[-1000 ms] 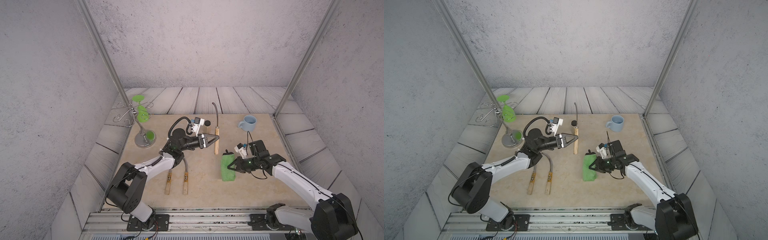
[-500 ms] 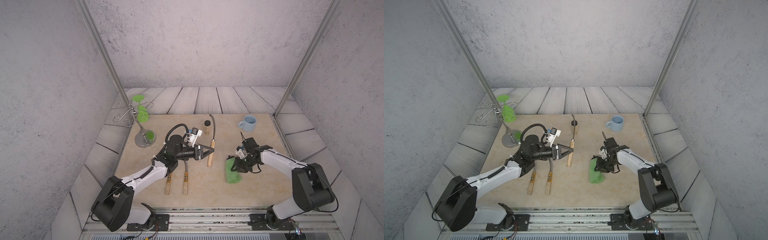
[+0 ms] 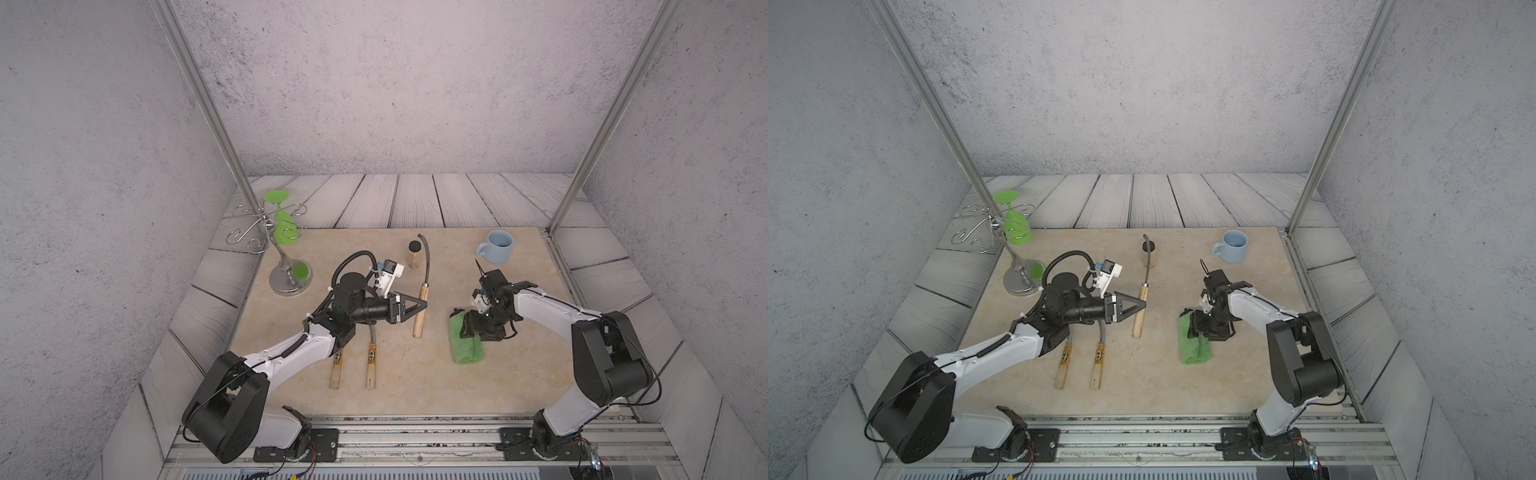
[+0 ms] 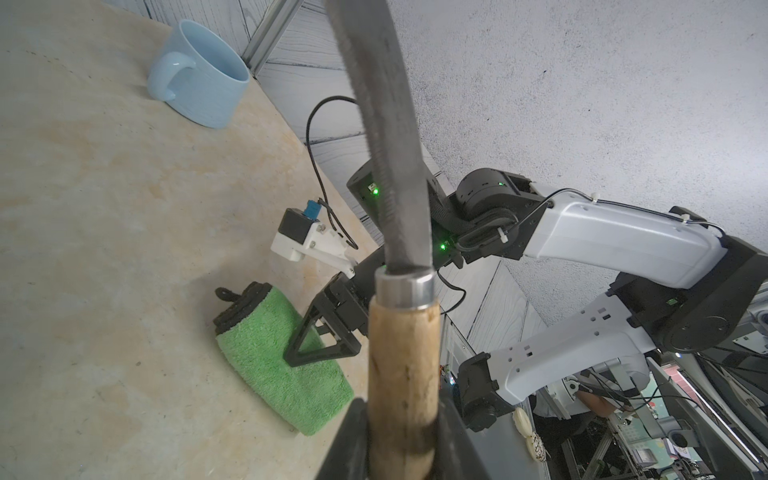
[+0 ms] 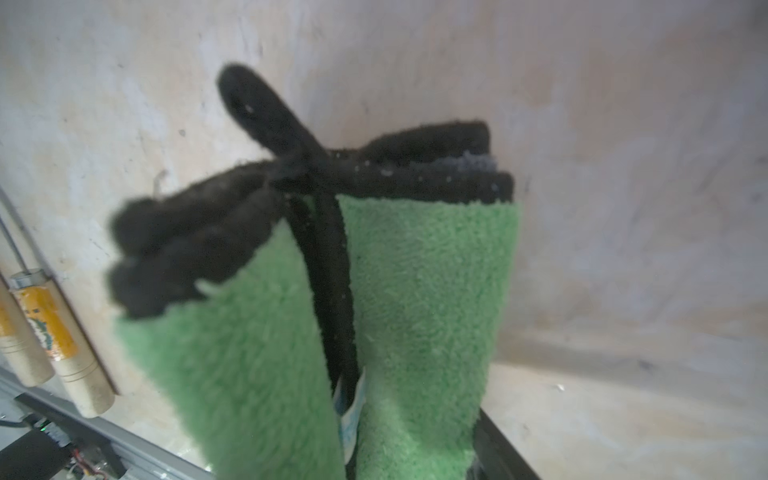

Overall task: Wipe small sickles with rags
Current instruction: Place the rag at the center of the board, then adjust the small sickle.

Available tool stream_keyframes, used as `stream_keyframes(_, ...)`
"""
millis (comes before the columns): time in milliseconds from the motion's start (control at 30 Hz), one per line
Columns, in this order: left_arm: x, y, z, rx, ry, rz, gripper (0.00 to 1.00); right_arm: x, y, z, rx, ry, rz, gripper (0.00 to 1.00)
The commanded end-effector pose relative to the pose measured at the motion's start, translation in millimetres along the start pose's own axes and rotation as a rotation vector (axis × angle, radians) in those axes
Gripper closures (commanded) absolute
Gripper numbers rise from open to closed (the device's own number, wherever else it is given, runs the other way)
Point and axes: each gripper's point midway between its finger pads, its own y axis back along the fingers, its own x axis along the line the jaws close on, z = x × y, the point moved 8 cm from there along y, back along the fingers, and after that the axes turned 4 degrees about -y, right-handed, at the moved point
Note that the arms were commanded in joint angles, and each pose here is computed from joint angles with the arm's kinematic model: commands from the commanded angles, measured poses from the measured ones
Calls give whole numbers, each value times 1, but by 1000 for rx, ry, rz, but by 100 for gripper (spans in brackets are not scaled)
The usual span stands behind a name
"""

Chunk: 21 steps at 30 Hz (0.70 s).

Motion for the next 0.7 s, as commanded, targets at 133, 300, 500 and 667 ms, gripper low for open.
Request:
stream_keyframes(133, -1, 1, 2, -15, -24, -15, 100, 5, 57, -11, -117, 36, -61, 33)
stream_keyframes(300, 2, 0, 0, -8, -11, -13, 100, 9, 77, -18, -156, 52, -50, 32)
stream_keyframes(500, 4, -1, -5, 8, 8, -26, 100, 24, 95, -25, -230, 108, 93, 32)
stream_keyframes(667, 7, -5, -19, 23, 49, -75, 100, 49, 118, -30, -329, 188, 353, 32)
